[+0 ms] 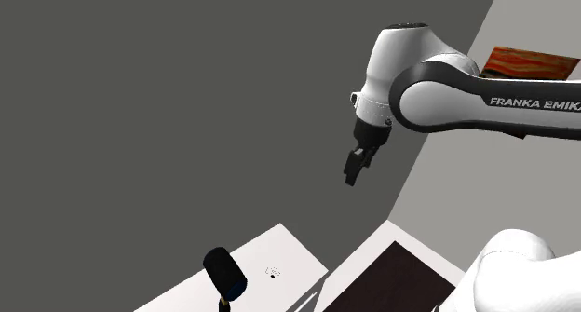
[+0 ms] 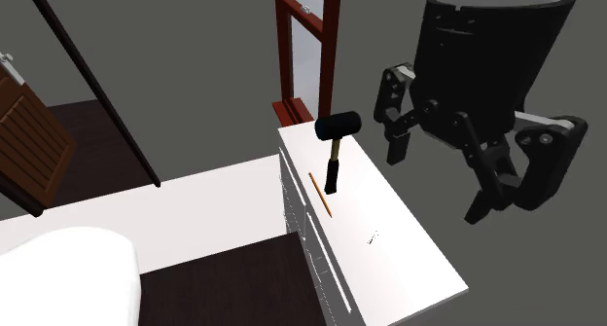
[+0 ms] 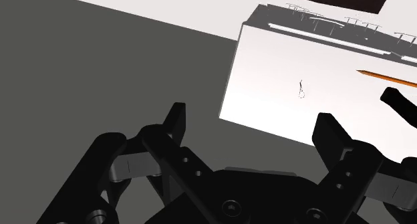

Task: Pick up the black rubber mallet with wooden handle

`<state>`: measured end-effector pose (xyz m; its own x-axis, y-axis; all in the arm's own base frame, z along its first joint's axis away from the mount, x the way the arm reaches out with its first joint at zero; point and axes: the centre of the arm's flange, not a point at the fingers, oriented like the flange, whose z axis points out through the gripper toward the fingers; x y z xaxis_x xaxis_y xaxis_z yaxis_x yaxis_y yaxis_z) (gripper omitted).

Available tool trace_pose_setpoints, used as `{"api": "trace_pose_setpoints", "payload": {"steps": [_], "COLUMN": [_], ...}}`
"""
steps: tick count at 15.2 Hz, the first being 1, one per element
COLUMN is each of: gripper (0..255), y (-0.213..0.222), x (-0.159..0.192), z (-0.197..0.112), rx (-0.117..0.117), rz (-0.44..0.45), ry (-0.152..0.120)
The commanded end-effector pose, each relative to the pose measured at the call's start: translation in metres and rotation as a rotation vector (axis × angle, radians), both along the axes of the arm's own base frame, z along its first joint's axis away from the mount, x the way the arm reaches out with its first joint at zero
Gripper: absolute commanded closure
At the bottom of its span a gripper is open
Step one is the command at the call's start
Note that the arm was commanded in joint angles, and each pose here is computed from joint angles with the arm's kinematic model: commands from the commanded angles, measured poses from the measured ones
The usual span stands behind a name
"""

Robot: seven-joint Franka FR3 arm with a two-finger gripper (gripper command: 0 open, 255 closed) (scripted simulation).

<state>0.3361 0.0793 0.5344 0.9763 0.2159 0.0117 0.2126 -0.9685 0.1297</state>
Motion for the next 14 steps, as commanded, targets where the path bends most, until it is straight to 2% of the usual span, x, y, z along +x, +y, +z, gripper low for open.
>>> {"api": "trace_pose_setpoints", "payload": {"steps": [1,14], "gripper": [0,0], "y": [0.025,0.174], "x": [0.005,0.042], "z": [-0.011,-0.080], "rx": [0.004,0.024], "rz": [-0.003,-0.011], "ry": [-0.004,-0.026]}}
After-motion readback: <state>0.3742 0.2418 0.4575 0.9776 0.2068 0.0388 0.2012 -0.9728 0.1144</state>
